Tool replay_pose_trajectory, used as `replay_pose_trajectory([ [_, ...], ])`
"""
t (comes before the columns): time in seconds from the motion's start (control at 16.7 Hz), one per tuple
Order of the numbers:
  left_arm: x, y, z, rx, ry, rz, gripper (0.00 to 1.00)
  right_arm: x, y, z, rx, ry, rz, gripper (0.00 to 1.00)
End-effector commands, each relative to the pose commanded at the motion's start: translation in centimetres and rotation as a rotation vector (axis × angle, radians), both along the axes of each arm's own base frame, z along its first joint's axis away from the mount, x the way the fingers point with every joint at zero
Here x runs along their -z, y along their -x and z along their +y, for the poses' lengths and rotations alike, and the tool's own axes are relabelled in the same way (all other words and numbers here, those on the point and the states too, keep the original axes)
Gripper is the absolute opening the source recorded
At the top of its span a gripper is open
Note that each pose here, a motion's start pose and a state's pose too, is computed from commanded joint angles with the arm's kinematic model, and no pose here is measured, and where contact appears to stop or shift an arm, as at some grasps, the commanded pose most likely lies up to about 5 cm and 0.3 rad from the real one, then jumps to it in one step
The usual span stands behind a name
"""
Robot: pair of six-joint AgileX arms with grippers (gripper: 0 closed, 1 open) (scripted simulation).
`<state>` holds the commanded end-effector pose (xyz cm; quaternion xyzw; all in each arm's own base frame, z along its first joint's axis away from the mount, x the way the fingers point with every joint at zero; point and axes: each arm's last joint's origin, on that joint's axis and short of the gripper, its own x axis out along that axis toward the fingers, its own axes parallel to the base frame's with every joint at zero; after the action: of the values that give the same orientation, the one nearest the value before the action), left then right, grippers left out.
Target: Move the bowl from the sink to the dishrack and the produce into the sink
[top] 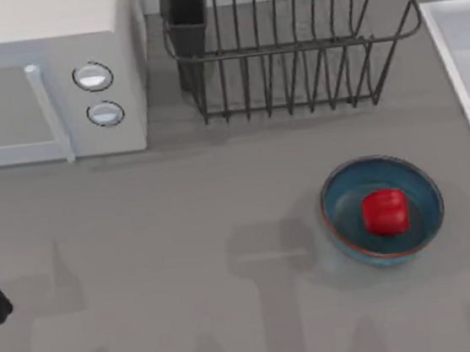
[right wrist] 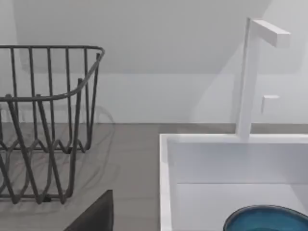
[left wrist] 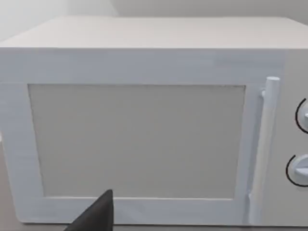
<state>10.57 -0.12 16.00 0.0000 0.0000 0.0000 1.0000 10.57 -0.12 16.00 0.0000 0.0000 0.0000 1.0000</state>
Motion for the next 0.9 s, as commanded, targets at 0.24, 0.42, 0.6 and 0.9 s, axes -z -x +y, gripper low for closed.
replay_pose_trajectory([
  [0.24,0.0,0.0,0.0,0.000,0.000,0.000,1.00,-0.4,0.0,-0.1,0.006,0.005,0.015,1.00],
  [0.42,0.0,0.0,0.0,0.000,0.000,0.000,1.00,-2.1,-0.3,-0.2,0.023,0.026,0.087,1.00],
  [0.6,0.0,0.0,0.0,0.000,0.000,0.000,1.00,-4.5,-1.4,-0.5,0.037,0.054,0.225,1.00],
  [0.9,0.0,0.0,0.0,0.000,0.000,0.000,1.00,-8.4,-6.2,-1.5,0.040,0.089,0.583,1.00],
])
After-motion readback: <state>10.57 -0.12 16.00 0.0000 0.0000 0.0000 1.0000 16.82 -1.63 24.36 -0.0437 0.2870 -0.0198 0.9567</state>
